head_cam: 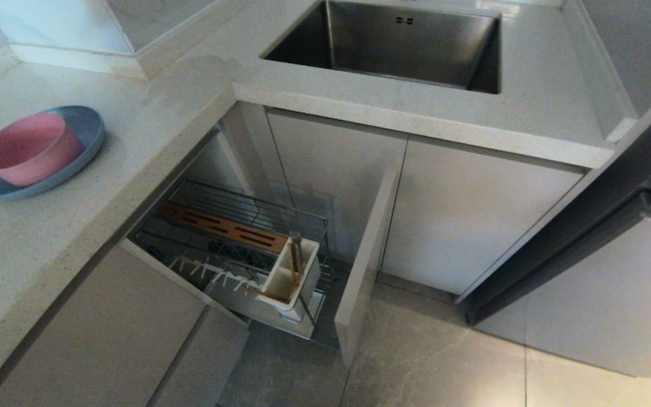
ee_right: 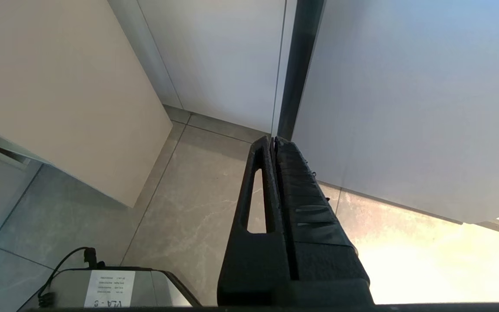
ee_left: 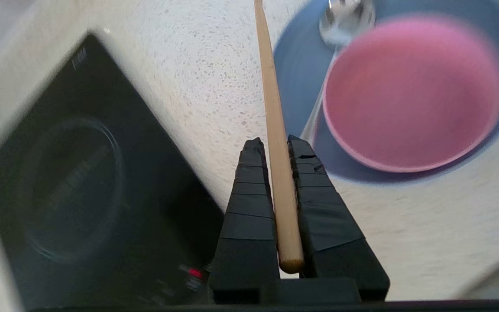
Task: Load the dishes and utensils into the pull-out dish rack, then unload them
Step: Take the chopsticks out of the cupboard
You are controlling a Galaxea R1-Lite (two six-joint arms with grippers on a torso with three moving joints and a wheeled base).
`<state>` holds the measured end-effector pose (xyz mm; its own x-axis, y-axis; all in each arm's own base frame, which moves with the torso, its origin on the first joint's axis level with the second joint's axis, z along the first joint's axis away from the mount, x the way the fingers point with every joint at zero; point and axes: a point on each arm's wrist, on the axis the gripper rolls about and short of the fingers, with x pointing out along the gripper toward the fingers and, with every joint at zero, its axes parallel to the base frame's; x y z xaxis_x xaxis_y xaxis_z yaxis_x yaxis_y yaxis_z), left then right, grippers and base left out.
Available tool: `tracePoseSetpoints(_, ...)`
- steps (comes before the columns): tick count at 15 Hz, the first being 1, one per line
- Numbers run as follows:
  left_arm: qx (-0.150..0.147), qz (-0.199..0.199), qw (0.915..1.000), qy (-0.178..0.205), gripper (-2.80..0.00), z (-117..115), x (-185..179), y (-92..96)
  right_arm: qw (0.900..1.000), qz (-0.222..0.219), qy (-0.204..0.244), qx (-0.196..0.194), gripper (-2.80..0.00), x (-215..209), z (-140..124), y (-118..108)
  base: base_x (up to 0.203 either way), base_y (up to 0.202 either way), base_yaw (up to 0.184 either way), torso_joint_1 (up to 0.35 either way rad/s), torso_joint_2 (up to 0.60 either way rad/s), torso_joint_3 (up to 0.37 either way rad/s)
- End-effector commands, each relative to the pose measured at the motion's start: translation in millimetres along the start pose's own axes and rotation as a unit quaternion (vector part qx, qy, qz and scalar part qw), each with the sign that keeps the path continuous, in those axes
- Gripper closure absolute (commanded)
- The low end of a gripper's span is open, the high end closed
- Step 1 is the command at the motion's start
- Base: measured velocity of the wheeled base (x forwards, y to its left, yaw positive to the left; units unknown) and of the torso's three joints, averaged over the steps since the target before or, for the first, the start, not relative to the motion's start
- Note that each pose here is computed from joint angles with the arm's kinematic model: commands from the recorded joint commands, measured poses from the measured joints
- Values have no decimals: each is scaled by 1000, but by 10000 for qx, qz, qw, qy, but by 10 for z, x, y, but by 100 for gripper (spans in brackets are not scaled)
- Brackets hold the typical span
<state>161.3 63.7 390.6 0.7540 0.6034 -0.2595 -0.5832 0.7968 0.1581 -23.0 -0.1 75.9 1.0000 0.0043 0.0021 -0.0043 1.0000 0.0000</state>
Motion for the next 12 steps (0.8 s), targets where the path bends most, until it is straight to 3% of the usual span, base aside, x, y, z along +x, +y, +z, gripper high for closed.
tracePoseSetpoints(1, 623, -18, 9978, 234, 0, -23, 206, -73, 10000, 2, 3, 0, 0, 1, 0, 0, 0, 0, 0, 0, 0, 0)
tracePoseSetpoints(2, 944, -47, 9951, 277, 0, -25, 274, -108, 10000, 2, 11, 0, 0, 1, -1, 0, 0, 0, 0, 0, 0, 0)
tracePoseSetpoints(4, 1025, -122, 9944, 227, 0, 1, 343, -175, 10000, 2, 3, 0, 0, 1, 0, 0, 0, 0, 0, 0, 0, 0)
tracePoseSetpoints(12, 891, -304, 9954, 173, 0, 71, 506, -338, 10000, 2, 3, 0, 0, 1, 0, 0, 0, 0, 0, 0, 0, 0)
